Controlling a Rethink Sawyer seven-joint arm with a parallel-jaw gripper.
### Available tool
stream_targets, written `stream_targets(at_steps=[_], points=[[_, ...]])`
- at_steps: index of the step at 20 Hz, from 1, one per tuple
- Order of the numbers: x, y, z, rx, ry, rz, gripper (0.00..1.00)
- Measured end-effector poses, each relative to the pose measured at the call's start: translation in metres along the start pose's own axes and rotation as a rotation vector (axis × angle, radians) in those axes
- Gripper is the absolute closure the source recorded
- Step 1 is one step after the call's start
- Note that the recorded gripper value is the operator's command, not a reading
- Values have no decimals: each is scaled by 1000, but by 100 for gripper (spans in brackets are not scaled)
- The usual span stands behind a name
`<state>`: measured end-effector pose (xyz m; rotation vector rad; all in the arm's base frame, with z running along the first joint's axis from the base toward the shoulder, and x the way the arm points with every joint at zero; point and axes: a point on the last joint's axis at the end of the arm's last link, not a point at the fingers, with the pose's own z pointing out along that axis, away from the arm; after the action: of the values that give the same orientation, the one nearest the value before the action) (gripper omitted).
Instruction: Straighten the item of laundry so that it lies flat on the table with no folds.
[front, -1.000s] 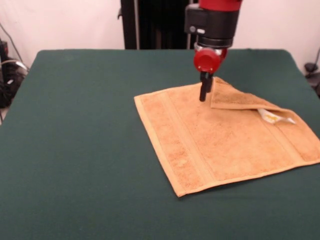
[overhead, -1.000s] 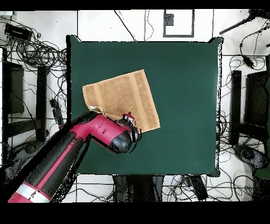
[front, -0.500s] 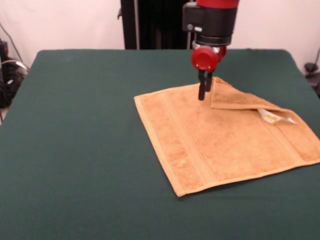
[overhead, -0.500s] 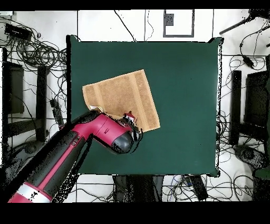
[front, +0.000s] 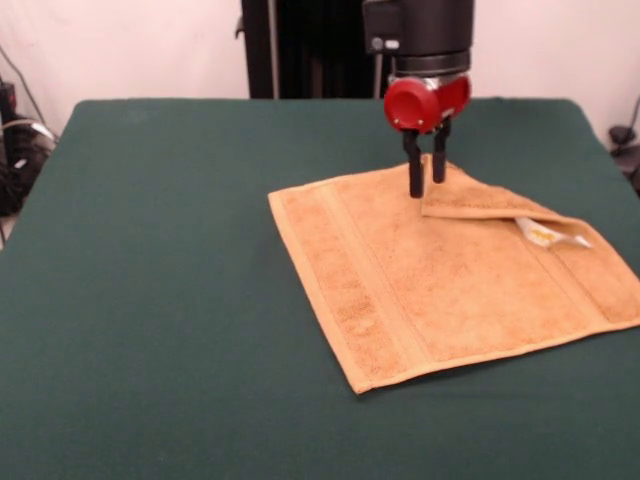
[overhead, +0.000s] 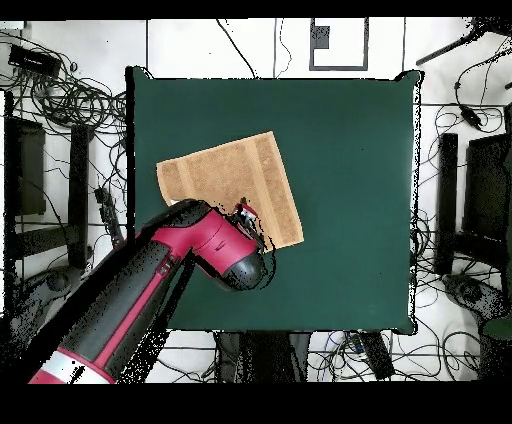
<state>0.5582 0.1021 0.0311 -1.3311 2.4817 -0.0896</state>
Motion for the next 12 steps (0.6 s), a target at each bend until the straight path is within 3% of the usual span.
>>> stream_targets(at_steps=[7, 12], points=[[5, -2, 0, -6, 20, -18, 0], [15, 10, 8, -37, 89, -99, 0]])
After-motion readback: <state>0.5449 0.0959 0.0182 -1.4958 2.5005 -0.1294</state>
